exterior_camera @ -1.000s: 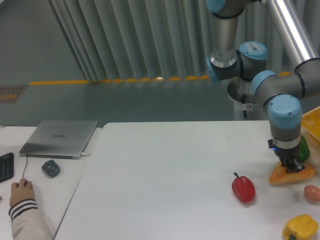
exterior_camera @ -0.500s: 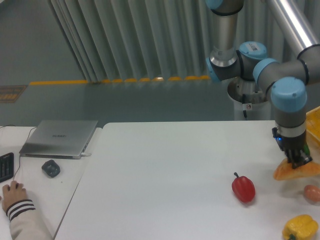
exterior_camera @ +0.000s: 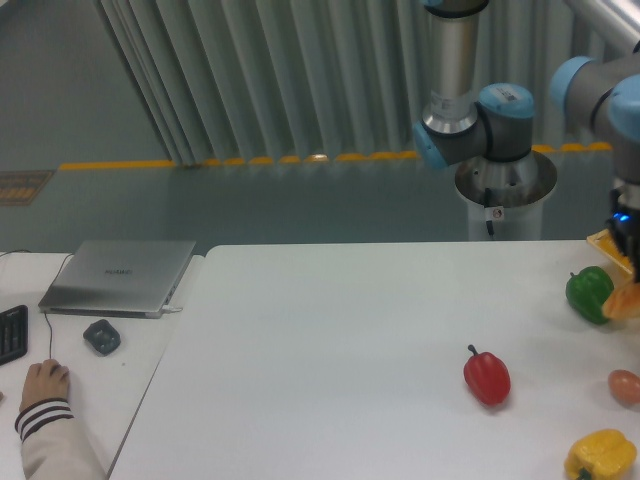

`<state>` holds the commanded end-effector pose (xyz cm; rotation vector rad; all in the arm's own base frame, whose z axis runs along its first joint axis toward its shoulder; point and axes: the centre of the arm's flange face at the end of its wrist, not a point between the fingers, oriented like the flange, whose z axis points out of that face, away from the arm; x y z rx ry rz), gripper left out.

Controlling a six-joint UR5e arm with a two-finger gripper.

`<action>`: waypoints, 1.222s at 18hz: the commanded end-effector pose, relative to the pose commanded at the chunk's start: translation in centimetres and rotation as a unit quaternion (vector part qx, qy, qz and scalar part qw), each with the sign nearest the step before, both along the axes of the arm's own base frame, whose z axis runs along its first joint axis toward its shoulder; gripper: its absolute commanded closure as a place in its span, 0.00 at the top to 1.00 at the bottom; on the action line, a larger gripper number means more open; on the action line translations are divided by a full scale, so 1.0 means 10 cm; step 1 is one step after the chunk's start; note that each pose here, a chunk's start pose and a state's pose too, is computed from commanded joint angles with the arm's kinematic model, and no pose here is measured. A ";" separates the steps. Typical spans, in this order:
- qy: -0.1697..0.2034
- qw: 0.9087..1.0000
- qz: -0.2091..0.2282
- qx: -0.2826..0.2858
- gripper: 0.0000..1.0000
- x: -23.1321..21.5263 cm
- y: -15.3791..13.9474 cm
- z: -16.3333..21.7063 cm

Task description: Place the triangular bread in the basket

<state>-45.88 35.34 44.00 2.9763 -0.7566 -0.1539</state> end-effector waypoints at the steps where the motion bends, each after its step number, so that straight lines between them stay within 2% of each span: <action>1: -0.003 1.000 -0.008 -0.002 0.22 -0.07 -0.12 0.00; 6: -0.022 0.997 -0.075 -0.008 0.25 -0.43 -0.81 0.00; 7: -0.025 0.996 -0.085 -0.004 0.27 -0.47 -0.91 -0.02; 9: -0.030 0.994 -0.101 0.001 0.39 -0.50 -1.00 -0.05; 11: -0.033 0.994 -0.108 0.004 0.71 -0.52 -1.04 -0.06; 12: -0.034 0.994 -0.108 0.006 1.00 -0.52 -1.05 -0.08; 16: -0.032 0.994 -0.104 0.002 1.00 -0.53 -1.10 -0.08; 20: -0.052 0.994 -0.091 0.027 1.00 -0.44 -1.12 -0.23; 22: -0.055 0.993 -0.105 0.028 1.00 -0.40 -1.05 -0.24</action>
